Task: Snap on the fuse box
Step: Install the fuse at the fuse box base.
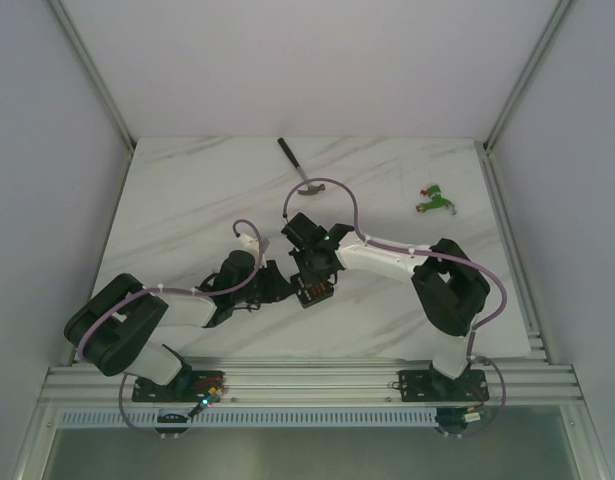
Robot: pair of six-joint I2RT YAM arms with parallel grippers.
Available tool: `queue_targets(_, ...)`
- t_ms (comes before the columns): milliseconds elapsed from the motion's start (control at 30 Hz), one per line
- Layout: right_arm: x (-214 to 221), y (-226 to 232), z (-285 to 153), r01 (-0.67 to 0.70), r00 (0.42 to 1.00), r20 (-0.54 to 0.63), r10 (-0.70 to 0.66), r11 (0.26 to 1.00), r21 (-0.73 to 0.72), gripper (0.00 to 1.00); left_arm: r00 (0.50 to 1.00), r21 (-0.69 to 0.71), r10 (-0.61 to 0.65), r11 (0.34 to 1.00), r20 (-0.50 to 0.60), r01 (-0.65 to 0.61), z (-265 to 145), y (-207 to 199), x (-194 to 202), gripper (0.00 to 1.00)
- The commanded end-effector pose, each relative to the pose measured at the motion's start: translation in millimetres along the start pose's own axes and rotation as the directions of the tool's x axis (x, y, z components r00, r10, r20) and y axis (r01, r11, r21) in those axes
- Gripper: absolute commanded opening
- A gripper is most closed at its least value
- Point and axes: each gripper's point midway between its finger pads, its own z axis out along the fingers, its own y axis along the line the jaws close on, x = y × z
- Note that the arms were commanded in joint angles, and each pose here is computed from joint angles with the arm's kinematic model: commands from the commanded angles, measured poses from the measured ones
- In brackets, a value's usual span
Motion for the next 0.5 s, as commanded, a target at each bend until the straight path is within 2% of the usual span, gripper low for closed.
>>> queue_targets(0, 7, -6, -7, 0.02, 1.0, -0.023, -0.02, 1.0, 0.023, 0.03, 1.0, 0.033, 0.005, 0.999, 0.029, -0.006, 4, -11, -11, 0.39)
queue_targets(133, -8, -2, -24, 0.024, 0.999, 0.038, -0.024, 1.0, 0.001, 0.1, 1.0, 0.024, 0.002, 1.0, 0.022, -0.003, 5, -9, -10, 0.38)
queue_targets(467, -28, -1, -27, 0.002, 0.995, 0.096, -0.002, 1.0, -0.005, 0.13, 1.0, 0.015, -0.004, 1.0, 0.012, 0.004, 6, -7, -8, 0.34)
